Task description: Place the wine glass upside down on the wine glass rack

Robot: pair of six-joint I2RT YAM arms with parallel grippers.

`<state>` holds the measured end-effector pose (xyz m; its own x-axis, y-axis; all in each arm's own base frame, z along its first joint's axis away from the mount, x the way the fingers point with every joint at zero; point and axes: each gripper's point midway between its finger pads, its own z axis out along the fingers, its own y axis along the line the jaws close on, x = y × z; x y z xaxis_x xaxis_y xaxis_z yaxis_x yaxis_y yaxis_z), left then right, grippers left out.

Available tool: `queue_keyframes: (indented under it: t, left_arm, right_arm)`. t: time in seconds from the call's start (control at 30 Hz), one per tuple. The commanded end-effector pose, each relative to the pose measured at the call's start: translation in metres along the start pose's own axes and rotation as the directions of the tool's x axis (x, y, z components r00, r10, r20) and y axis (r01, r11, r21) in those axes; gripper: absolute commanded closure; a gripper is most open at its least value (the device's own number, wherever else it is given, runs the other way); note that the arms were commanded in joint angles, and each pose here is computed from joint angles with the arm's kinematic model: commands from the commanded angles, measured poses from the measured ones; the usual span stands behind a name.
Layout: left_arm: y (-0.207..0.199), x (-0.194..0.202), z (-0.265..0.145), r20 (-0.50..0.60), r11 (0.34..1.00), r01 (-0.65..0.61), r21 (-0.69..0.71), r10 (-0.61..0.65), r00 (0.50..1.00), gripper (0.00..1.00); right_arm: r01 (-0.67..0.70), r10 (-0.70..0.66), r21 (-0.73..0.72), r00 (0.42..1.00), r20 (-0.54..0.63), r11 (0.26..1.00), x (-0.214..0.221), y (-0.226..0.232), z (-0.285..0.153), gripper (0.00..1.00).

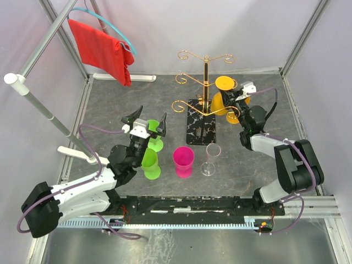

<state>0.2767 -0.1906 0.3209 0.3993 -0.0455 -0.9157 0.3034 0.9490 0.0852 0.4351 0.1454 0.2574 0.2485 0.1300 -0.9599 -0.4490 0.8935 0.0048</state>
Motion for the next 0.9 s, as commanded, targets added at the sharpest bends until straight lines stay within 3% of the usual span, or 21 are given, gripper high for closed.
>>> queue_keyframes:
  t: [0.0, 0.23, 0.5, 0.87]
  left_arm:
    - [0.009, -0.012, 0.004, 0.043, 0.999, -0.009, -0.038, 0.010, 0.999, 0.01]
    - [0.006, -0.009, 0.006, 0.036, 0.999, 0.000, -0.033, 0.001, 0.999, 0.00]
    - [0.006, -0.006, 0.004, 0.030, 0.999, 0.003, -0.035, -0.002, 1.000, 0.00]
    - [0.006, -0.001, 0.005, 0.019, 0.999, -0.007, -0.033, 0.008, 1.000, 0.00]
  right_arm:
    - [0.076, -0.089, 0.155, 0.993, 0.076, 0.985, -0.028, -0.031, -0.004, 0.99]
    - [0.080, -0.095, 0.200, 0.993, 0.063, 0.976, -0.027, -0.042, -0.011, 0.99]
    - [0.050, -0.064, 0.148, 0.993, 0.096, 0.988, -0.028, -0.034, -0.008, 0.97]
    - [0.021, -0.050, 0.252, 0.993, 0.107, 0.968, -0.022, -0.057, -0.015, 0.99]
